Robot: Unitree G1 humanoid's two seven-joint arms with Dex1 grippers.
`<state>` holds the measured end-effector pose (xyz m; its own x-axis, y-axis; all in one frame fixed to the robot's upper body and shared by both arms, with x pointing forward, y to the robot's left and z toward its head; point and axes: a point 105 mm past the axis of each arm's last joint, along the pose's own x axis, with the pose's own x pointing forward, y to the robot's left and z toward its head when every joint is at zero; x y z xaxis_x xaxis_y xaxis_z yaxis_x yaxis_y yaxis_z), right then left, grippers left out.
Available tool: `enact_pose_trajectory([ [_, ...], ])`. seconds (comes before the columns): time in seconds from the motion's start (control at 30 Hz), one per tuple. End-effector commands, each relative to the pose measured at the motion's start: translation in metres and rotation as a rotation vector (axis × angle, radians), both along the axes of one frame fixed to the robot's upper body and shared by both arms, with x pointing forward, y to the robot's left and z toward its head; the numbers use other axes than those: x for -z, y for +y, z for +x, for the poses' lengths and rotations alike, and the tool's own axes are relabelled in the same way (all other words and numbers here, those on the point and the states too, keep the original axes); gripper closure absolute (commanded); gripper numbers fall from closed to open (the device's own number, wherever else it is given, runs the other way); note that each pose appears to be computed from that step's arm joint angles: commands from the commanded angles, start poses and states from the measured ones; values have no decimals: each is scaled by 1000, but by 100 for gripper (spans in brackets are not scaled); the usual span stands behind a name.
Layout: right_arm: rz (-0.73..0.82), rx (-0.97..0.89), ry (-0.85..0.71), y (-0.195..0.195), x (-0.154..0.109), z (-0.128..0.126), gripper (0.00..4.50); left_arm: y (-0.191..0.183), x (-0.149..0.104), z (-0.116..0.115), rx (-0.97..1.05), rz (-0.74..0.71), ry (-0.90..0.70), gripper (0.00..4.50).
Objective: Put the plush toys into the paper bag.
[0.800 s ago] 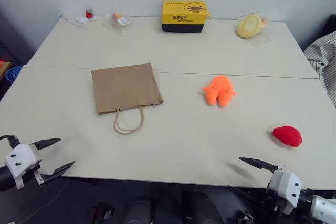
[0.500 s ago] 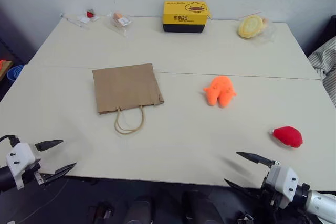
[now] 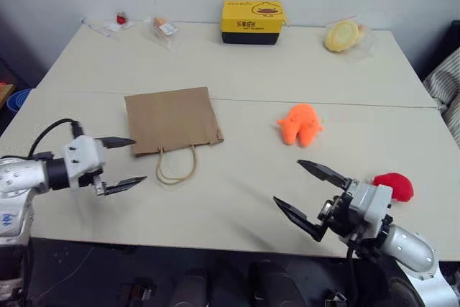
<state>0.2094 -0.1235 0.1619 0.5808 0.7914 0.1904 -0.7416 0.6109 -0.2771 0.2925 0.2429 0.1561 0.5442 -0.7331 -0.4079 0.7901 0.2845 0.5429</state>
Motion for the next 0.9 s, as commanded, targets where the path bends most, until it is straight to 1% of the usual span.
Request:
enact_pose_trajectory([
  [0.03, 6, 14, -42, 2, -8, 0, 2, -9, 4, 13, 42, 43, -41, 0],
  [0.13, 2, 27, -48, 2, -8, 3, 2, -17, 10, 22, 85, 77, -51, 0],
  [0.23, -3, 32, -50, 2, -7, 4, 2, -25, 10, 29, 119, 79, -66, 0],
  [0.33, -8, 39, -48, 2, -6, 6, 0, -32, 12, 35, 155, 104, -78, 60],
  [0.4, -13, 43, -44, 2, -4, 6, 0, -39, 13, 39, 170, 88, -82, 126],
  [0.5, -18, 53, -41, 0, -3, 6, 0, -45, 18, 40, 203, 102, -86, 225],
  [0.63, -23, 64, -36, -2, -1, 6, 0, -63, 3, 39, 263, -29, -85, 361],
  [0.7, -20, 62, -27, -3, -1, 6, 0, -79, -12, 33, 327, -149, -61, 425],
  [0.73, -17, 60, -22, -3, -1, 6, 0, -86, -19, 29, 360, -200, -47, 446],
  [0.83, 23, 46, 3, -1, -5, 8, 0, -104, -37, 22, 416, -312, -12, 446],
  [0.9, 37, 4, 35, 6, -7, 11, 43, -119, -49, 15, 459, -391, 24, 450],
])
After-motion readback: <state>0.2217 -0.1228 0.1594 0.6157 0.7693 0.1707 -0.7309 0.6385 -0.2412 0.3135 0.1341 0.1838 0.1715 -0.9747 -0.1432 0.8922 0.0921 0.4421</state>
